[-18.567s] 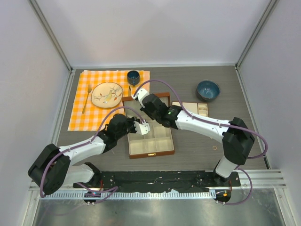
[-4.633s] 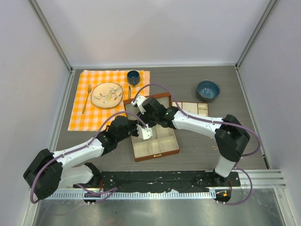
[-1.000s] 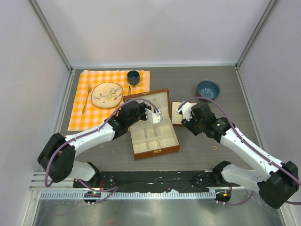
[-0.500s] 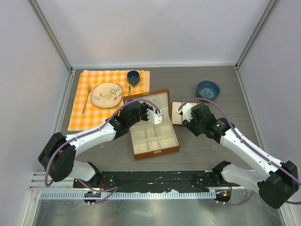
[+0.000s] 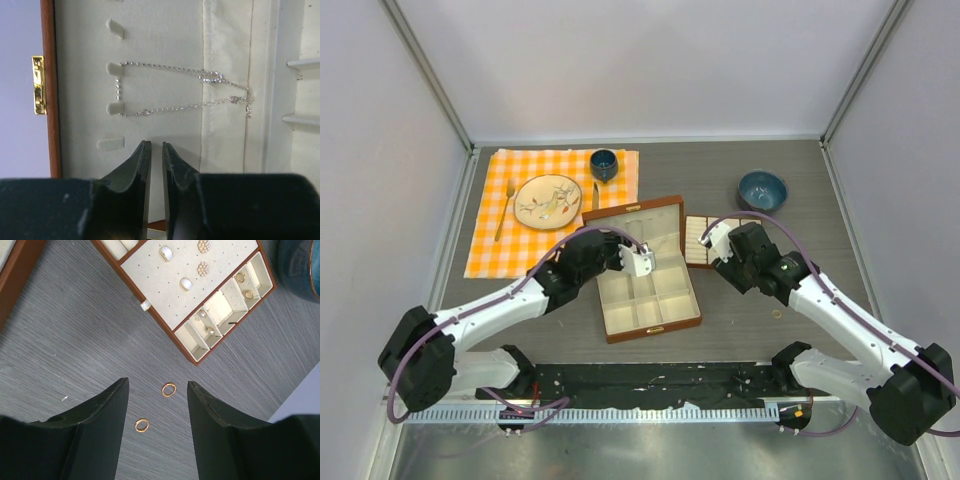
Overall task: Organize the mixed jewelry
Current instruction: Place the jewelry in the jewelry box.
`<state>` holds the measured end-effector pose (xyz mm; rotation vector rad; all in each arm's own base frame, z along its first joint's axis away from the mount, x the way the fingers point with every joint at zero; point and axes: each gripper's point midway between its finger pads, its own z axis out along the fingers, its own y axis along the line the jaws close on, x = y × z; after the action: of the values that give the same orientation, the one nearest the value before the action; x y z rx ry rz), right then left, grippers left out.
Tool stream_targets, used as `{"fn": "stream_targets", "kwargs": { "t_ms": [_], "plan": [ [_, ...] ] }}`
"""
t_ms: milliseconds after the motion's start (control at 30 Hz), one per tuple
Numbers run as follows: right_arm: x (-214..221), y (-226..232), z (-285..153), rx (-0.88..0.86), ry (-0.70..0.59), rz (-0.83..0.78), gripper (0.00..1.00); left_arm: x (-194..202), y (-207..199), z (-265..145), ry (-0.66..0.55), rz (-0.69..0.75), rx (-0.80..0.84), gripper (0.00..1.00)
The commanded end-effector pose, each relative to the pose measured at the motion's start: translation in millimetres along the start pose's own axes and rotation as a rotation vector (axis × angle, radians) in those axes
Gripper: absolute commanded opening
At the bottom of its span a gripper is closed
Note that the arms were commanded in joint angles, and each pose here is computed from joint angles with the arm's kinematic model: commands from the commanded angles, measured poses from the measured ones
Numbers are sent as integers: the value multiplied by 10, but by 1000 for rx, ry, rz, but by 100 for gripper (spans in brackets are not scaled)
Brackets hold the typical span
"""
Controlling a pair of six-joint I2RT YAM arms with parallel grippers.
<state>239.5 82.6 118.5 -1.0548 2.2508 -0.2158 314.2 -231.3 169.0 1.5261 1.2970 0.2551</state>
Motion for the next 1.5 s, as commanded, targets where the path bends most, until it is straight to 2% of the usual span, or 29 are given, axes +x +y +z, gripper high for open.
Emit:
{"fn": "stream_targets", "kwargs": {
  "t_ms": [0, 233, 533, 733, 1100, 1467],
  "plan": [
    [26, -57, 1, 19, 9, -6, 56, 64, -104, -133, 27, -55, 29, 21],
    [101, -139, 15, 40, 32, 2, 56, 150, -540, -303, 59, -71, 211, 31],
    [215, -110, 97, 22, 79, -2, 56, 270, -960, -341, 105, -80, 340, 34],
    [340, -268, 70, 78, 113, -2, 56, 303, -1134, -328, 131, -87, 393, 34],
    [767, -462, 54, 19, 271, 1, 57, 638, -1337, -203, 216, 55, 389, 34],
    [956, -397, 139, -94, 335, 16, 56, 829, -1350, -108, 253, 160, 335, 32]
  ]
}}
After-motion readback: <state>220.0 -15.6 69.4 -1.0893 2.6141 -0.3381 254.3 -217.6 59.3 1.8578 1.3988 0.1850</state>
